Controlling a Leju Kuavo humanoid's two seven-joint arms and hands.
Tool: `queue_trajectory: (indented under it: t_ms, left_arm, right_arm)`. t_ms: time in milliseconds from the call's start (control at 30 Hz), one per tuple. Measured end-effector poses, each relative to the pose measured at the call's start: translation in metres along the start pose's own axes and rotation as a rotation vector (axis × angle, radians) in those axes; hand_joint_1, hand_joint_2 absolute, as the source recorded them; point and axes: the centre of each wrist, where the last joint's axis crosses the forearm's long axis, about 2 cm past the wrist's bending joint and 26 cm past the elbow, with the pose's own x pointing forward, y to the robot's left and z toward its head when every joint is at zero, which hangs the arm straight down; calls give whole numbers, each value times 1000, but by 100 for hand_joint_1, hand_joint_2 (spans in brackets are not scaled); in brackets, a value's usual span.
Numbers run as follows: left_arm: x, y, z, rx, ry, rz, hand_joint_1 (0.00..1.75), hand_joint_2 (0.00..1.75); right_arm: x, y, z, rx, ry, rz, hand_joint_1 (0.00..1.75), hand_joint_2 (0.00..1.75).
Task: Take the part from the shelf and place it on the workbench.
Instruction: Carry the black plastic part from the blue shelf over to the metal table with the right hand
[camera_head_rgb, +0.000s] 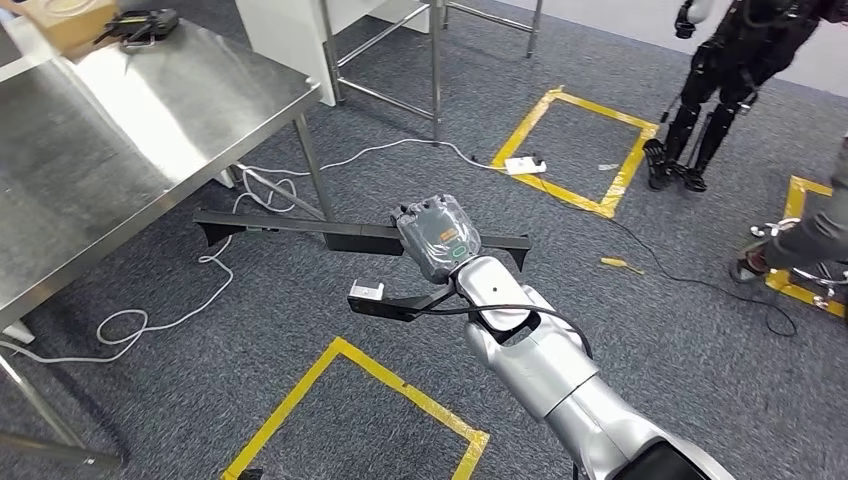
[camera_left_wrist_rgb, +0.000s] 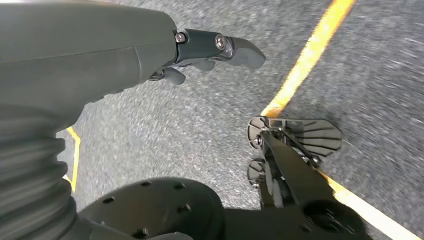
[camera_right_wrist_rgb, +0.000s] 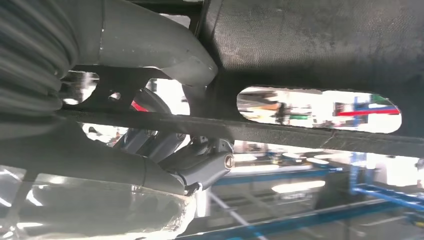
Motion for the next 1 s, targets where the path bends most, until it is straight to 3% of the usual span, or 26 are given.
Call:
queue_trajectory:
  t_ms: [1000]
  left_arm:
    - [-4,0,1,4,-6,1,0,175]
  right_arm:
    - [-11,-6,-3,-11,21,17,175,175]
